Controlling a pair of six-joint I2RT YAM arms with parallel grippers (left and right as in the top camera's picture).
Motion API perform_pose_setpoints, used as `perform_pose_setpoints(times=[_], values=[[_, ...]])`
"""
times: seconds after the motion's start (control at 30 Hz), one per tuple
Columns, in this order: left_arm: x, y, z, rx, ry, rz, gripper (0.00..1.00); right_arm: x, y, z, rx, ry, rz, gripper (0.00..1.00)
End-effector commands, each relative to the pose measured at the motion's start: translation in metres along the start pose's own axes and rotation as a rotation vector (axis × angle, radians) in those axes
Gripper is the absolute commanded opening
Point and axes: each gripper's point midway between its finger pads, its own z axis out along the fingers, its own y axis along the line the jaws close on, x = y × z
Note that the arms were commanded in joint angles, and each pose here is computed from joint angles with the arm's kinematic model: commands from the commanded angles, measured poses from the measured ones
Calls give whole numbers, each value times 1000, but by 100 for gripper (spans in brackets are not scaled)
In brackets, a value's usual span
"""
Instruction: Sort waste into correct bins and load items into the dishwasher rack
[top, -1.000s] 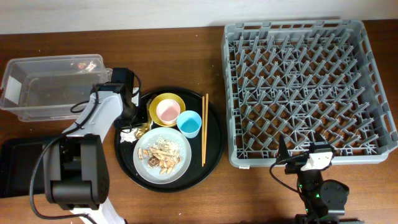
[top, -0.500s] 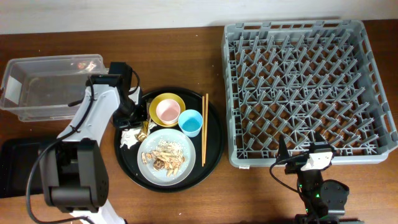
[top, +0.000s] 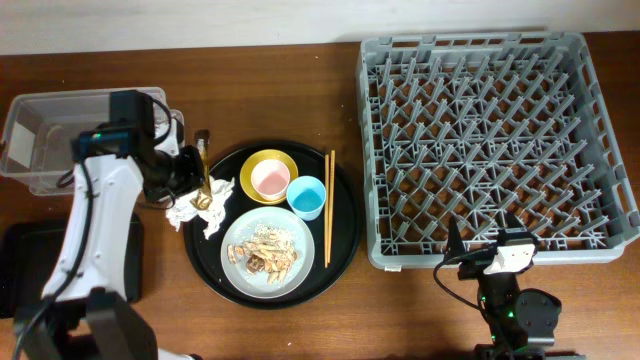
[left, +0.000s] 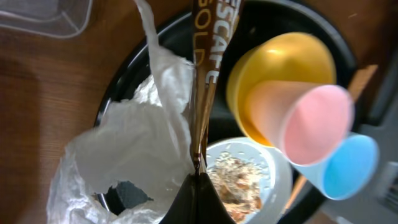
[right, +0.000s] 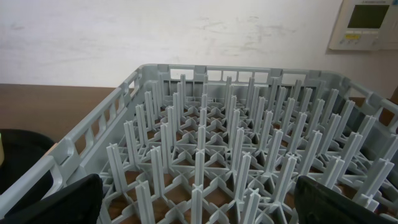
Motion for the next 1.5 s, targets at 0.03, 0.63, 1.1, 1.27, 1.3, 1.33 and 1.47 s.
perform_pose_setpoints(times=[0.03, 0.63, 1.1, 1.27, 1.3, 1.33, 1.47], values=[[-24, -29, -42, 181, -160, 18, 1, 2, -1, 0, 4, 2, 5, 98], [-153, 111, -104, -58, -769, -493, 1, 2, -1, 0, 4, 2, 5, 99], [-153, 61, -80, 235, -627, -381, 44, 2, -1, 0, 4, 2, 5, 98], [-72, -24, -106, 456, -416, 3, 46, 2, -1, 0, 4, 2, 5, 98], [-58, -28, -102, 426, -377, 28, 46, 2, -1, 0, 4, 2, 5, 98], [-40, -27, -90, 344, -309, 14, 46, 2, -1, 0, 4, 2, 5, 98], [7, -28, -40, -6, -122, 98, 47, 2, -1, 0, 4, 2, 5, 98]])
